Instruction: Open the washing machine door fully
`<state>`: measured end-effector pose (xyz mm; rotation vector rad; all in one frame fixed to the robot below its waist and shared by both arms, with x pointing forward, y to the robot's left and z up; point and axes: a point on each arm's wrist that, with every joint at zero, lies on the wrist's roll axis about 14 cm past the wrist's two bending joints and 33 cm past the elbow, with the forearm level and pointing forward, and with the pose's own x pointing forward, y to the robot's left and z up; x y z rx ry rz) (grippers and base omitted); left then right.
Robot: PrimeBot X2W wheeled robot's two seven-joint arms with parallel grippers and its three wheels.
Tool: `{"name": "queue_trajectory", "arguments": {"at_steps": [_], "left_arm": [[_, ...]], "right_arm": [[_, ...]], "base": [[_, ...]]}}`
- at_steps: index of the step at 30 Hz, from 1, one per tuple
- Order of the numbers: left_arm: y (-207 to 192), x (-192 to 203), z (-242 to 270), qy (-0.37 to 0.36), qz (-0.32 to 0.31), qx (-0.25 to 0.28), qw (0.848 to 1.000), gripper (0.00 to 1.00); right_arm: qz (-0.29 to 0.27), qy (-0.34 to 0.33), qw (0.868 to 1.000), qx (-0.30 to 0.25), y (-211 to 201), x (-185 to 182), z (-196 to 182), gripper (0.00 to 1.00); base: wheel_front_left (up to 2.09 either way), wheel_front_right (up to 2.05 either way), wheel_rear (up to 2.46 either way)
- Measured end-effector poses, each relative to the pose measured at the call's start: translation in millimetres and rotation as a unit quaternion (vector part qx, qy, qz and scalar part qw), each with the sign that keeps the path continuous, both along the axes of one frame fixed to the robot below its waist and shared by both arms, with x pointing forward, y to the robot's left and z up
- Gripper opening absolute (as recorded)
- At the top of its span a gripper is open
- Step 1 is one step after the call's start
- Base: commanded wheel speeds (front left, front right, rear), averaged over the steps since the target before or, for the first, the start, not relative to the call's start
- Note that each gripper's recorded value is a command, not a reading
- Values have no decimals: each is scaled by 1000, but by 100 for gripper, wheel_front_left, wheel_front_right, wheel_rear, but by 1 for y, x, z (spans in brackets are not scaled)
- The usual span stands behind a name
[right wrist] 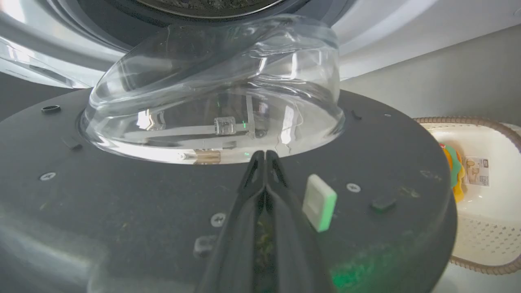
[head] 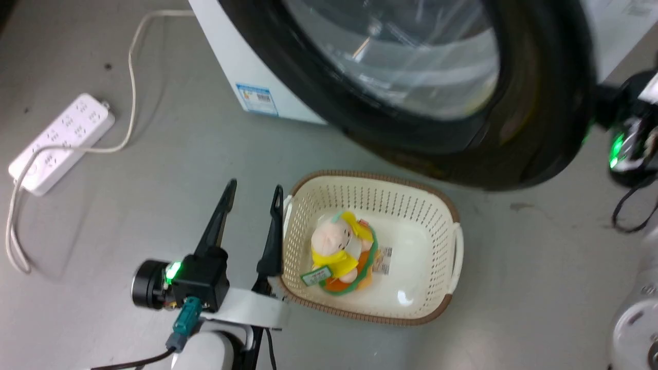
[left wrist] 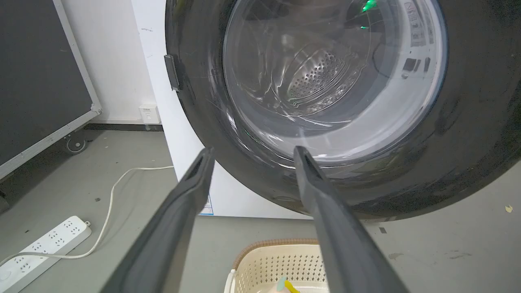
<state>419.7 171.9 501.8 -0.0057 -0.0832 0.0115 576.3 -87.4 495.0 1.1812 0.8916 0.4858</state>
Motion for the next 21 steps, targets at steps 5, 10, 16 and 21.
{"name": "queue_trajectory", "arguments": {"at_steps": [5, 10, 16, 21], "left_arm": [[-4, -16, 1, 3, -5, -5, 1000, 100], [-9, -31, 0, 8, -13, -10, 1000, 100], [-15, -45, -2, 13, -23, -15, 1000, 100], [-20, -58, -9, 26, -29, -18, 999, 100]], "right_arm": [[44, 5, 999, 8, 15, -34, 3, 0], [82, 11, 996, 30, 31, -68, 2, 0], [136, 11, 989, 61, 57, -109, 2, 0], [171, 2, 981, 88, 83, -139, 4, 0]], "base": [[0, 0, 0], [0, 0, 0], [0, 0, 0], [0, 0, 0]]}}
